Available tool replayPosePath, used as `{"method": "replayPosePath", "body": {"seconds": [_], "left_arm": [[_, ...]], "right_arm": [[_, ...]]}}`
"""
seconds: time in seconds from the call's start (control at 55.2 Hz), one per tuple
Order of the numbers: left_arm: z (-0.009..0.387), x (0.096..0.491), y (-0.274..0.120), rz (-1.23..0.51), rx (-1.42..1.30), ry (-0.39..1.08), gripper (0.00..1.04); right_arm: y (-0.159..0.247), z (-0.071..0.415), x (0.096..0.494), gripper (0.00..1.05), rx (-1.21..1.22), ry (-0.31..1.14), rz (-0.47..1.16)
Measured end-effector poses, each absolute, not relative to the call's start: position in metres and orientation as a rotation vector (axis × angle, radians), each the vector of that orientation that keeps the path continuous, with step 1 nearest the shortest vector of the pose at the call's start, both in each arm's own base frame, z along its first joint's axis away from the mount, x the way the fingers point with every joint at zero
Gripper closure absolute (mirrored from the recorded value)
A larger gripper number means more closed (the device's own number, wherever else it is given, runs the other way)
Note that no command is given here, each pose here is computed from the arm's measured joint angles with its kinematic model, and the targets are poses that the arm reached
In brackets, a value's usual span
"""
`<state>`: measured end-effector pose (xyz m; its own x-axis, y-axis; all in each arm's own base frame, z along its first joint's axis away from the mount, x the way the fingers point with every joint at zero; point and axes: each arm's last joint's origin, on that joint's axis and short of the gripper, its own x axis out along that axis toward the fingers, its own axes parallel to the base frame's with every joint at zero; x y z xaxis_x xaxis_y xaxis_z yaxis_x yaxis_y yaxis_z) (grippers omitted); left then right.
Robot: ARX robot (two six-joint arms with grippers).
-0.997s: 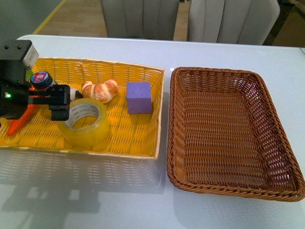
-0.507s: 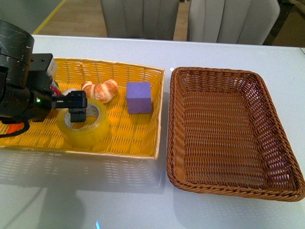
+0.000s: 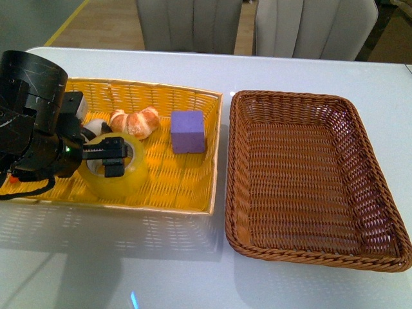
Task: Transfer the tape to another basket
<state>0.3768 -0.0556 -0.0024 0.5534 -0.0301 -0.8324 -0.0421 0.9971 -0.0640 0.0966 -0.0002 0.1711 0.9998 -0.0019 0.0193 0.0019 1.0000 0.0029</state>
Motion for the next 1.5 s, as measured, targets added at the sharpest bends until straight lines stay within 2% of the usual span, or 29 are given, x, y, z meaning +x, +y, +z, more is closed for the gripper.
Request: {"method": "replayPosePath", "body": {"seconds": [0.272,0.381,0.417,0.634,0.761,1.033,1.504], "left_arm": [[0.000,0.377,-0.055,0.025,-0.083,0.974,0.74],[0.007,0.374,-0.054,0.040,-0.070,0.939,0.87],[0.010,0.372,-0.053,0.050,-0.067,0.928,0.89],[0.052,0.361,-0.051,0.047,-0.064,0.823,0.90],[0.080,0.359,-0.063,-0.001,-0.061,0.768,0.90],[0.113,0.375,-0.158,-0.262,-0.059,0.763,0.90],[0.111,0.387,-0.260,-0.449,-0.010,0.805,0.90]], "right_arm": [[0.000,0.171,0.097,0.09,0.003,-0.019,-0.002],[0.000,0.171,0.097,0.09,0.003,-0.019,-0.002],[0.000,0.171,0.097,0.09,0.003,-0.019,-0.002],[0.000,0.171,0.097,0.09,0.003,-0.019,-0.002],[0.000,0.171,0.097,0.09,0.003,-0.019,-0.002],[0.000,0.171,0.097,0.09,0.003,-0.019,-0.002],[0.000,0.171,0.097,0.09,0.003,-0.019,-0.002]]}}
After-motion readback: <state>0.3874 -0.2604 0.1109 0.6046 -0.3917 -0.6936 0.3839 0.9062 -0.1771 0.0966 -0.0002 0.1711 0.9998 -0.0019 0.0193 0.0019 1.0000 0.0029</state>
